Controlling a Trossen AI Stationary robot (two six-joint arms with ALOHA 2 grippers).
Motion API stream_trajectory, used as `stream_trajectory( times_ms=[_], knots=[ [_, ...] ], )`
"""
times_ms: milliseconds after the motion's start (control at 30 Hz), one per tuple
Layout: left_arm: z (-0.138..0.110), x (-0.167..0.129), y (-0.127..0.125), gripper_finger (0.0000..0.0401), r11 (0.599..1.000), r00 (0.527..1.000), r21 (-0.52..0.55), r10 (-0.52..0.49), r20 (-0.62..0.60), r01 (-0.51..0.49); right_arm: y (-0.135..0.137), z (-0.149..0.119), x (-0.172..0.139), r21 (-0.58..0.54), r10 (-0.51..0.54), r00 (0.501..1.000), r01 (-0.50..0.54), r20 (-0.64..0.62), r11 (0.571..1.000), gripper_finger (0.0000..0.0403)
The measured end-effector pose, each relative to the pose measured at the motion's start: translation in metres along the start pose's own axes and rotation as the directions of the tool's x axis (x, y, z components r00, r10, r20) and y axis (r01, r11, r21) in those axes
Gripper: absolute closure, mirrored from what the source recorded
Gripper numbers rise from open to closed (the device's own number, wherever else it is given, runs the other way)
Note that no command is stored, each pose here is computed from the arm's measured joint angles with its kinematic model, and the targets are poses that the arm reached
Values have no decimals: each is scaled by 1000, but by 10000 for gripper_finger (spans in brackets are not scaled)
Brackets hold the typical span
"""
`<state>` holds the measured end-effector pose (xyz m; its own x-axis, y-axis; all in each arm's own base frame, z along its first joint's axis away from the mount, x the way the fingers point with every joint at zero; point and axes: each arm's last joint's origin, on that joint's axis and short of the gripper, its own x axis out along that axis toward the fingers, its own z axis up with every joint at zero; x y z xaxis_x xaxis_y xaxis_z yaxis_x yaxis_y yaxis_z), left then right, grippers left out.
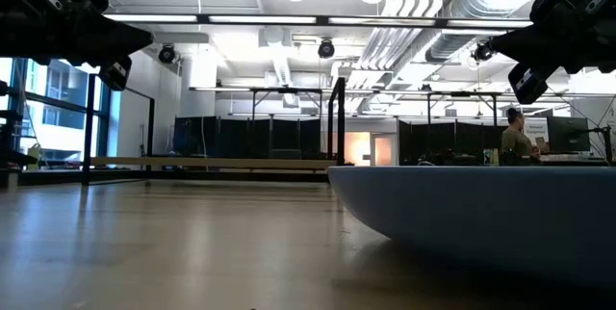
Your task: Place and stack plates onto a shelf
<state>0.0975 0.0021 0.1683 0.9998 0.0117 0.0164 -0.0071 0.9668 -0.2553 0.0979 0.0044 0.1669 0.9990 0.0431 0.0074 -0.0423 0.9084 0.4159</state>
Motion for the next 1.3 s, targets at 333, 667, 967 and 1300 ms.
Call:
stream_trajectory(
  times_ms=[333, 667, 967, 1300],
  knots=[
    [0, 0, 0, 400, 1000, 1000, 0, 0, 0, 0, 0, 0, 0, 0, 0, 1000, 0, 0, 1000, 402],
    [0, 0, 0, 400, 1000, 1000, 0, 0, 0, 0, 0, 0, 0, -16, -4, 1000, 4, 5, 1000, 402],
    [0, 0, 0, 400, 1000, 1000, 0, 0, 0, 0, 7, 46, -14, 385, -217, 795, -22, 567, 923, 402],
    [0, 0, 0, 400, 1000, 1000, 0, 0, -1, 0, 34, 105, 12, 380, -261, 857, 83, 444, 921, 402]
  ],
)
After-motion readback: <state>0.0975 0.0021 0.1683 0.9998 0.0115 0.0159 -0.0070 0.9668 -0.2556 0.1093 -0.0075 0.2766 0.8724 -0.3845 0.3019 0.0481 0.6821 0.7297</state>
